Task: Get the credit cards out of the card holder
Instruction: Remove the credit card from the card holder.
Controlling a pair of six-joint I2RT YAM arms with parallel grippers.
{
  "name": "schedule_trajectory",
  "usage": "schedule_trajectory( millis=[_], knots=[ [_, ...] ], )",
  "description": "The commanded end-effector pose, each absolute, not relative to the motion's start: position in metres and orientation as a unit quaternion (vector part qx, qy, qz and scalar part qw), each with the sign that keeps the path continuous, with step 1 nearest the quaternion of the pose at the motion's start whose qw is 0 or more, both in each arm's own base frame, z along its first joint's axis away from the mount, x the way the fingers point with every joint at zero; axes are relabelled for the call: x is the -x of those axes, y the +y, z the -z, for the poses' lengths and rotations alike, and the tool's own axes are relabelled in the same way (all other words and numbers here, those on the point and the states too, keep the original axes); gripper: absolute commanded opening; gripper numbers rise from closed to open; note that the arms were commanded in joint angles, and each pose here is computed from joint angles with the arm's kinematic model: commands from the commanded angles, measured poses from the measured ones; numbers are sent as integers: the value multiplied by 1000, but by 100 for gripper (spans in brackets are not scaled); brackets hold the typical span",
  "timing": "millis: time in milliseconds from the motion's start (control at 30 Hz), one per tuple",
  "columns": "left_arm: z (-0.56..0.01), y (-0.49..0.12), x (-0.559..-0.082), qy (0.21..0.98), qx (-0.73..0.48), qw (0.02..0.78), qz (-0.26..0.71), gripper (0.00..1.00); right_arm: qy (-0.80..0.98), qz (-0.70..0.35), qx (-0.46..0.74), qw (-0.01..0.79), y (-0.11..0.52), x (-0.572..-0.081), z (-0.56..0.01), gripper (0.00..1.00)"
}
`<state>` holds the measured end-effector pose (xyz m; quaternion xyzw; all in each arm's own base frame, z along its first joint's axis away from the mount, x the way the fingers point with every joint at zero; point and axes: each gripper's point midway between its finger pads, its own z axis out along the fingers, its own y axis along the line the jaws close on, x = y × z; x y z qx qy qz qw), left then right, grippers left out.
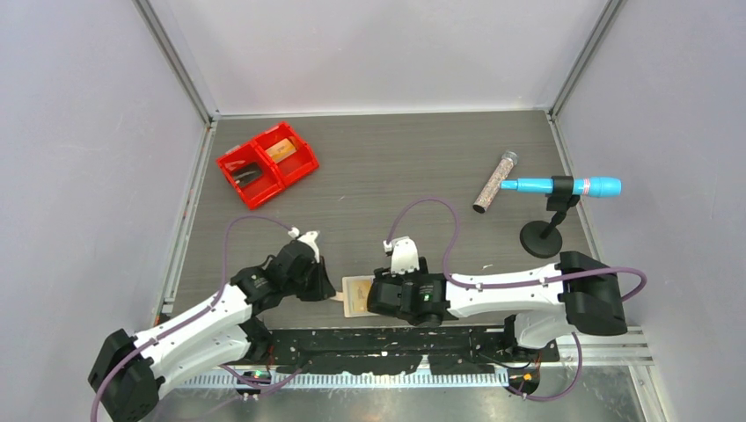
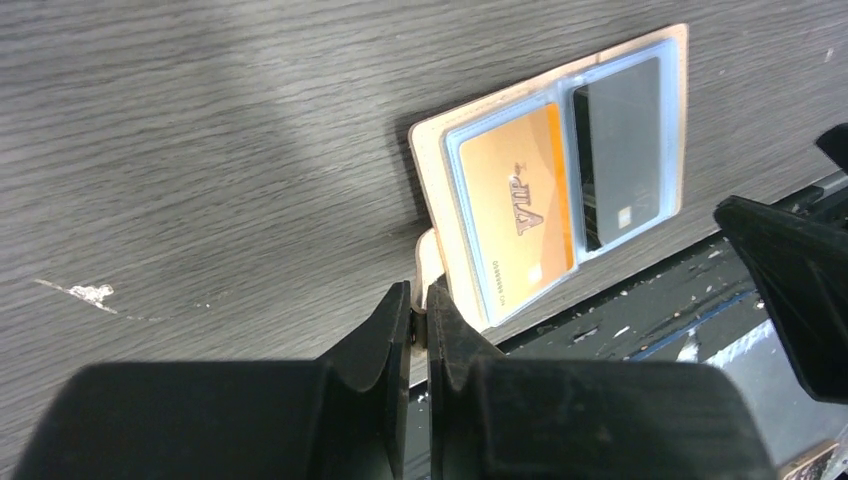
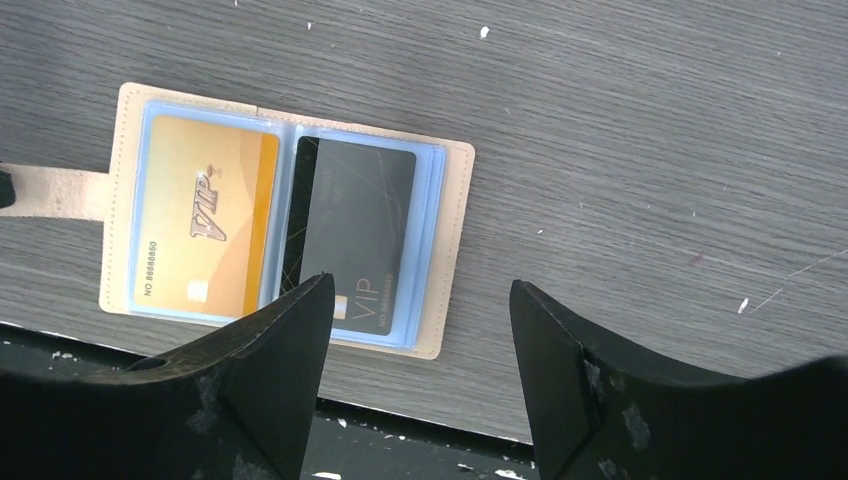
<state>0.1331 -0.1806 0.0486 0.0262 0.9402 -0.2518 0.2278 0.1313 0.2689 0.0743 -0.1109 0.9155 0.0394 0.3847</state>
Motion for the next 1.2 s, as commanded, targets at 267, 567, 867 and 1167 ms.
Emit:
schedule_trajectory(
  millis=[267,567,867,1167],
  knots=[
    [-106,-208,-136,904,-36,253,342,42,898,-183,103,386,283,-138,-88,55],
    [-118,-243,-140,864,-33,256,432,36,876,-304,76,366,295,-147,-86,36],
    [-105,-268,-154,863,-32,249,439,32,875,-329,72,348,297,-153,-74,33],
    [-79,-273,-157,877,-28,235,419,30,886,-318,66,331,298,-154,-55,30]
  ],
)
